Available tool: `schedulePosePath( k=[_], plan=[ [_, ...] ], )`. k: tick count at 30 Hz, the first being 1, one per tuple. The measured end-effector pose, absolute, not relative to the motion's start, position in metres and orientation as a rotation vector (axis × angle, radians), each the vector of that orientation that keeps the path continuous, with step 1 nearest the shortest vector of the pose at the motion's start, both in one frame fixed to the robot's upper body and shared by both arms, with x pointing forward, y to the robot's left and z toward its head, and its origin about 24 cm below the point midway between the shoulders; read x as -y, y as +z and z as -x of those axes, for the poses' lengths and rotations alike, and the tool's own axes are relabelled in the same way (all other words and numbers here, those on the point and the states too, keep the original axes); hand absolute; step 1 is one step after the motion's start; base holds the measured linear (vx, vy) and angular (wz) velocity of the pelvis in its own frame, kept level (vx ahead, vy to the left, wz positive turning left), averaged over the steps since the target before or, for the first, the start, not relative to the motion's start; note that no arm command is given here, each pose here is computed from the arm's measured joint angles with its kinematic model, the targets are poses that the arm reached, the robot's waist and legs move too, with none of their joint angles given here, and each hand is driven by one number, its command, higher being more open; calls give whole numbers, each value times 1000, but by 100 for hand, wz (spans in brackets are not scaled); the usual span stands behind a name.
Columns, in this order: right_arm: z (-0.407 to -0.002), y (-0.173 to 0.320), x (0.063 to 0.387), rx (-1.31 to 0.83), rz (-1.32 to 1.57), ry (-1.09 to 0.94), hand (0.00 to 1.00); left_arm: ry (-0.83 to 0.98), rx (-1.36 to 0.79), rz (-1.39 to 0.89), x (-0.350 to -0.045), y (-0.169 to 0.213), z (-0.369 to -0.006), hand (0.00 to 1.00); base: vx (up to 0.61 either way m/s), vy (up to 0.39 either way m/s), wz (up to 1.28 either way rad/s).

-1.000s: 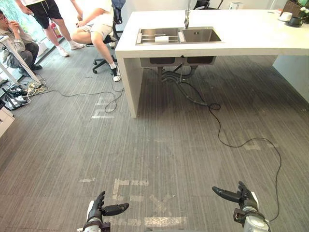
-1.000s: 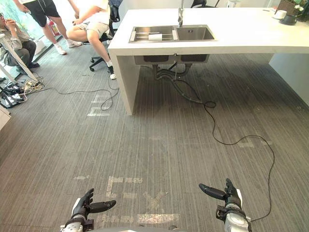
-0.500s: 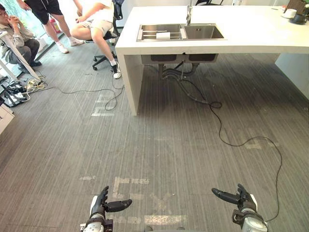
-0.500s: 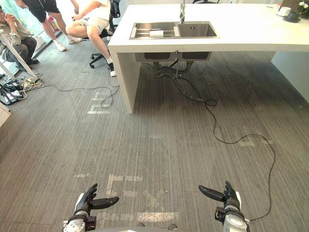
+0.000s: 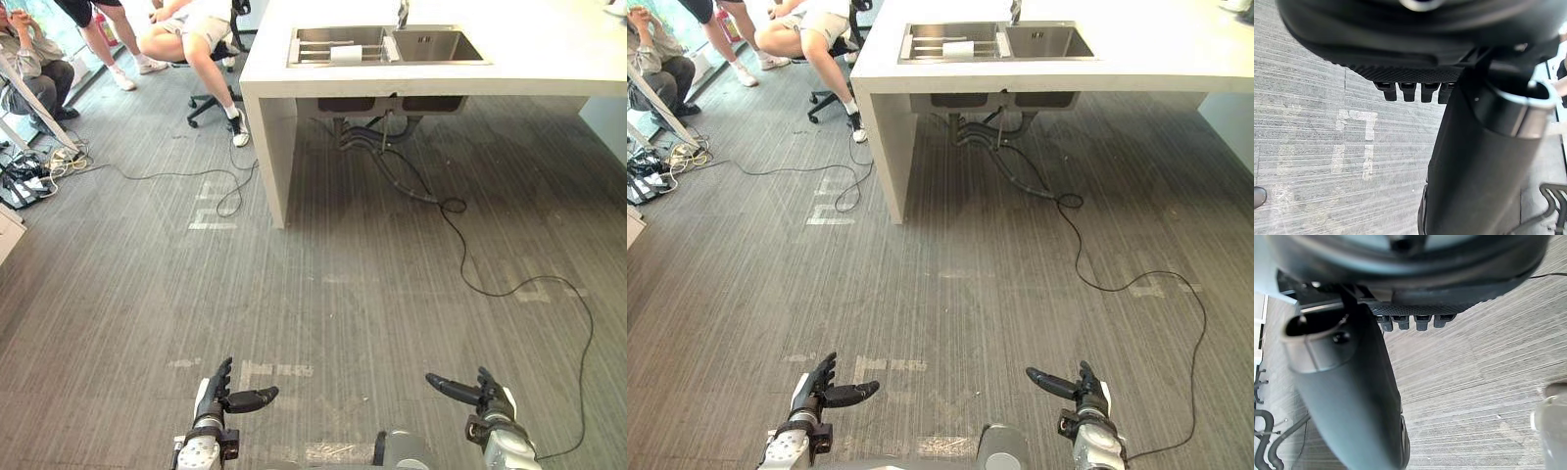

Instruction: Walk over to the sink, pick up the cup, carry it to the dishwasher, place the cup inside the dishwasher, then close the dishwasher door

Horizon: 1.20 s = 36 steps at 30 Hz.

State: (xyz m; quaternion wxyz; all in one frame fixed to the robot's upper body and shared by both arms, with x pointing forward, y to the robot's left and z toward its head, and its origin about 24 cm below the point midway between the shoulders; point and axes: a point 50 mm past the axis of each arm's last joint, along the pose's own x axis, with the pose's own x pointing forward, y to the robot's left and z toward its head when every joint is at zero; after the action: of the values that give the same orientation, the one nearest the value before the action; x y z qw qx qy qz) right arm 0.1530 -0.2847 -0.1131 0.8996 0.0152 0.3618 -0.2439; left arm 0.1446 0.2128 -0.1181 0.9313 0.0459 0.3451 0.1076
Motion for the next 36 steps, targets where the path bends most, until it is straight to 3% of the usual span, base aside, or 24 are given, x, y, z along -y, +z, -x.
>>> schedulePosePath(
  k=[15, 21, 23, 31, 36],
  plan=[
    [-145, -112, 293, -764, 10, -516, 100, 207, -708, -7, -189, -122, -156, 100, 344, -215, 9],
    [-156, -99, 265, -632, -5, -446, 100, 221, -643, 9, -187, -112, -169, 100, 388, 144, -34],
    [-151, -103, 242, -632, -22, -389, 100, 278, -640, 3, -198, -111, -168, 100, 482, 226, -34],
    [-116, -118, 232, -747, 71, -308, 100, 343, -714, -9, -209, -121, -140, 100, 456, 162, -22],
    [-120, -121, 228, -761, 75, -280, 100, 376, -662, -1, -216, -113, -156, 100, 412, -65, 25]
  ],
)
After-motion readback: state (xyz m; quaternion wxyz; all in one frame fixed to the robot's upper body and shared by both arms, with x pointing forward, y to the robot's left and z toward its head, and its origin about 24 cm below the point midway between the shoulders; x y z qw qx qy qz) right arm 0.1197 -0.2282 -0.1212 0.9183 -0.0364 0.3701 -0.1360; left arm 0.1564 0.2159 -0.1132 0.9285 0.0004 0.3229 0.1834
